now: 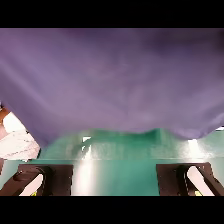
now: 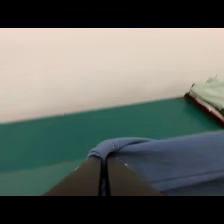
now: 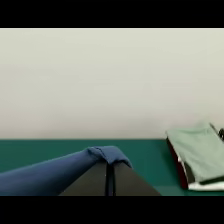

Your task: Fold the shirts.

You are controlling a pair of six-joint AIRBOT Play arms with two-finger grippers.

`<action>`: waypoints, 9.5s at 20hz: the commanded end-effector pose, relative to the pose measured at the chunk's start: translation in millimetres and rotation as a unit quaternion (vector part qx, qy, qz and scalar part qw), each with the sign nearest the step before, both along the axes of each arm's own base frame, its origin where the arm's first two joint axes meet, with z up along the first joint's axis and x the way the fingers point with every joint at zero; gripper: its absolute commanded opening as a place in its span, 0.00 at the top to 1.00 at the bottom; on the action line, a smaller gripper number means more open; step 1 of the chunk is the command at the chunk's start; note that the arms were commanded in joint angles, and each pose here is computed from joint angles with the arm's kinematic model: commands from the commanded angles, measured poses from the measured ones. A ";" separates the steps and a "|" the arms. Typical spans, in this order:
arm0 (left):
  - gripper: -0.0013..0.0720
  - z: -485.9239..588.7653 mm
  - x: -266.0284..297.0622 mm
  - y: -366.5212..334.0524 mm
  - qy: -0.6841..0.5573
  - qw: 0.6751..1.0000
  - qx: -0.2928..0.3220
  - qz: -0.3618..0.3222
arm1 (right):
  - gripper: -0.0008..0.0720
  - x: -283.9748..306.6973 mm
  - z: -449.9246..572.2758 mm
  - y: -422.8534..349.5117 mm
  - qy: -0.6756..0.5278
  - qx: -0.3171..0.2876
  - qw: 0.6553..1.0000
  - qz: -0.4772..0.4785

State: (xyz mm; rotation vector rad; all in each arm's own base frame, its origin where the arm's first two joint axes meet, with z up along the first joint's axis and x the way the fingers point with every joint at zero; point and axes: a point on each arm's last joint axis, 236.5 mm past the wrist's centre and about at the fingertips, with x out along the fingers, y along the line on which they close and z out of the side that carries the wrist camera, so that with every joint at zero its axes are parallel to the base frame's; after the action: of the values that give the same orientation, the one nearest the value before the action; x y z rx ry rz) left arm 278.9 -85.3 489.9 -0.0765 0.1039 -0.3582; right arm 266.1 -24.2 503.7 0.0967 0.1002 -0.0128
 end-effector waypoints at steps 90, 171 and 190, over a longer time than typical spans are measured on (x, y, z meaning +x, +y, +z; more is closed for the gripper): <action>0.95 -563.6 -35.9 21.0 0.690 0.724 0.007 -0.019 | 0.51 -116.5 -568.3 53.6 0.707 0.204 0.674 0.062; 0.95 -455.4 92.6 -140.3 0.516 0.841 0.021 -0.163 | 0.18 126.1 -585.4 38.7 0.593 0.320 0.692 0.261; 0.95 -471.7 133.1 -224.9 0.502 0.840 -0.014 -0.204 | 0.96 148.0 -439.3 104.1 0.538 0.200 0.730 0.371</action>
State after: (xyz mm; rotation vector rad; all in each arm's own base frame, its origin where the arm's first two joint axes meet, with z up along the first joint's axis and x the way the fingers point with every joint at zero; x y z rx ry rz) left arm 400.1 -280.7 21.3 -0.2921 1.2108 -0.6818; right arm 411.9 61.8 27.8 0.5244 1.3623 0.7733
